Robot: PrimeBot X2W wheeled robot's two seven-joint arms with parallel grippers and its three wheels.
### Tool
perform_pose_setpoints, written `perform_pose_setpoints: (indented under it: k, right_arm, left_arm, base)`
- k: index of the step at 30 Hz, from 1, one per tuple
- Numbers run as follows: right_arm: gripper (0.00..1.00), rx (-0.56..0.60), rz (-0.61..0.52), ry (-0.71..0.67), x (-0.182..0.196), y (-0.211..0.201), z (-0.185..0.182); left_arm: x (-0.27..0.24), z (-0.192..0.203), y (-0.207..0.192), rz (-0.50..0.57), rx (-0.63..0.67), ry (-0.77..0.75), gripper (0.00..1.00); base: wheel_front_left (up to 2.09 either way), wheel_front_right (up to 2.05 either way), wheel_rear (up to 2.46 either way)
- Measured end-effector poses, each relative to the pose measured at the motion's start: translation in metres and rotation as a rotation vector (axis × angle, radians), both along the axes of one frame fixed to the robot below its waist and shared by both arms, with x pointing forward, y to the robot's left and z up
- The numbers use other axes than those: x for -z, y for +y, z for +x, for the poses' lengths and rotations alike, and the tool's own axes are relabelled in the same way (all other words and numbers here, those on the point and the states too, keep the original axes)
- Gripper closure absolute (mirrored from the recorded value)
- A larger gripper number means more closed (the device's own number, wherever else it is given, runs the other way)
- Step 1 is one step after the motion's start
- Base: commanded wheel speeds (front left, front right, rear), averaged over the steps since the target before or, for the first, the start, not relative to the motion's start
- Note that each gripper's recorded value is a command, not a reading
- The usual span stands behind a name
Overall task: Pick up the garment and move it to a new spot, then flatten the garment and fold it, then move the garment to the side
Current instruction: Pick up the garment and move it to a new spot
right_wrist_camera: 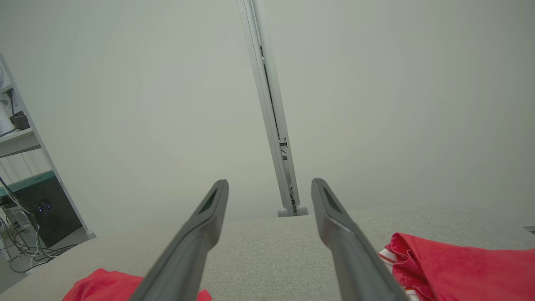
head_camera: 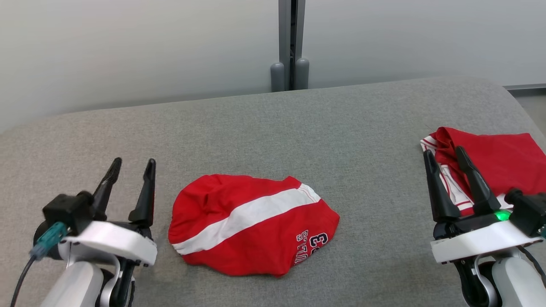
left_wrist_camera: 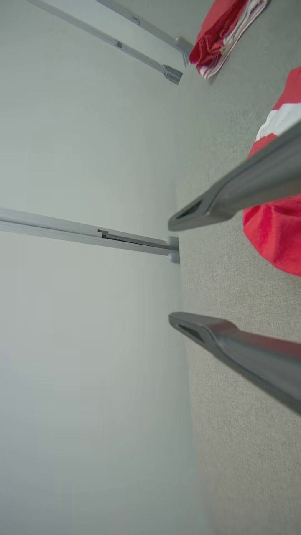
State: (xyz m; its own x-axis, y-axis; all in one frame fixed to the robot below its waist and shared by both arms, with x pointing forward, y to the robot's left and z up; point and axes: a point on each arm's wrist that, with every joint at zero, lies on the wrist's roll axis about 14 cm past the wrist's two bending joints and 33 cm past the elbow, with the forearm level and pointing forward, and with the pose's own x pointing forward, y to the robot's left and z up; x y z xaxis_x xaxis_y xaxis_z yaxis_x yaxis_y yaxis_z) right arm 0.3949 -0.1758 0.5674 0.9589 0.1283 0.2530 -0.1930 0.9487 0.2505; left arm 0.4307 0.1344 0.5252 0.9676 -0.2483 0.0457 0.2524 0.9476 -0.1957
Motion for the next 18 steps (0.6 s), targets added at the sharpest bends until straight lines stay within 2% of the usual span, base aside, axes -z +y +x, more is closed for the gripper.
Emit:
perform_pose_setpoints:
  k: [4,11,18]
  right_arm:
    - [0.00,-0.004,-0.001,0.001,0.002,0.003,-0.002]
    - [0.00,-0.001,-0.004,0.048,0.019,0.005,-0.007]
    - [0.00,-0.003,-0.007,0.060,0.024,0.010,-0.010]
  left_arm:
    - [-0.007,-0.016,0.021,-0.019,-0.100,-0.041,0.00]
    - [0.020,-0.046,0.041,-0.017,-0.218,0.026,0.00]
    - [0.032,-0.064,0.042,-0.060,-0.274,0.048,0.00]
  base:
    - [0.00,0.00,0.00]
    - [0.00,0.00,0.00]
    - [0.00,0.00,0.00]
